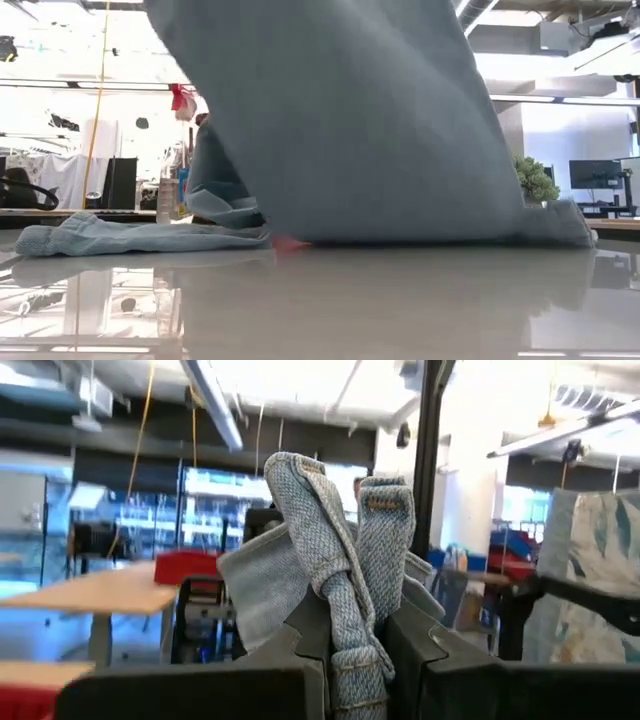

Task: Fold laundry
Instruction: Fold the blue pants from the red laundry bin

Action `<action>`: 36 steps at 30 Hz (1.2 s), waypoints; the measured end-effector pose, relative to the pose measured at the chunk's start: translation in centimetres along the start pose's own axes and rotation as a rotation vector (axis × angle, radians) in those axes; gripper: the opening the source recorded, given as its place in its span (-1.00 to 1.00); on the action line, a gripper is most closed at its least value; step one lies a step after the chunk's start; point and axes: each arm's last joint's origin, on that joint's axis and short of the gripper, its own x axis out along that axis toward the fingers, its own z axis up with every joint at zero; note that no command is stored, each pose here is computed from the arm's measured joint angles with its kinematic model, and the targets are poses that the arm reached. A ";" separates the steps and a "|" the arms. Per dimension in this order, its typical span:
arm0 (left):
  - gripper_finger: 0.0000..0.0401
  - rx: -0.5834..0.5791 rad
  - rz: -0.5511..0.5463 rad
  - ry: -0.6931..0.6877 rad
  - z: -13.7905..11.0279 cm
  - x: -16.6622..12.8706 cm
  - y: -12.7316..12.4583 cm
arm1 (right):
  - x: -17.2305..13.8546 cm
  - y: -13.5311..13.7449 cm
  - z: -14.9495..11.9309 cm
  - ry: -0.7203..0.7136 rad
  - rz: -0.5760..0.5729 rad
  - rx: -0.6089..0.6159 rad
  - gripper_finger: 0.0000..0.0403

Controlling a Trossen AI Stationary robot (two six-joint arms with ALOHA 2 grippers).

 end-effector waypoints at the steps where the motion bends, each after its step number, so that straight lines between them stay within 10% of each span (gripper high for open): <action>1: -0.86 0.007 0.002 -0.018 0.2 0.0 0.0 | -0.3 -0.3 1.2 -0.001 -0.020 -0.036 -0.83; 10: -0.86 0.122 0.106 -0.168 1.8 0.0 0.9 | -2.5 -2.7 12.0 0.032 -0.282 -0.469 -0.83; 18: -0.86 0.290 0.123 -0.212 4.7 2.8 0.9 | 0.4 -4.6 16.5 -0.019 -0.439 -0.848 -0.83; 28: -0.86 0.511 0.301 0.020 11.4 6.4 0.4 | -0.6 -5.3 18.1 -0.075 -0.656 -0.799 -0.83; 36: -0.86 0.602 0.417 0.296 12.3 8.3 0.2 | -0.9 -5.0 18.6 0.045 -0.808 -0.996 -0.83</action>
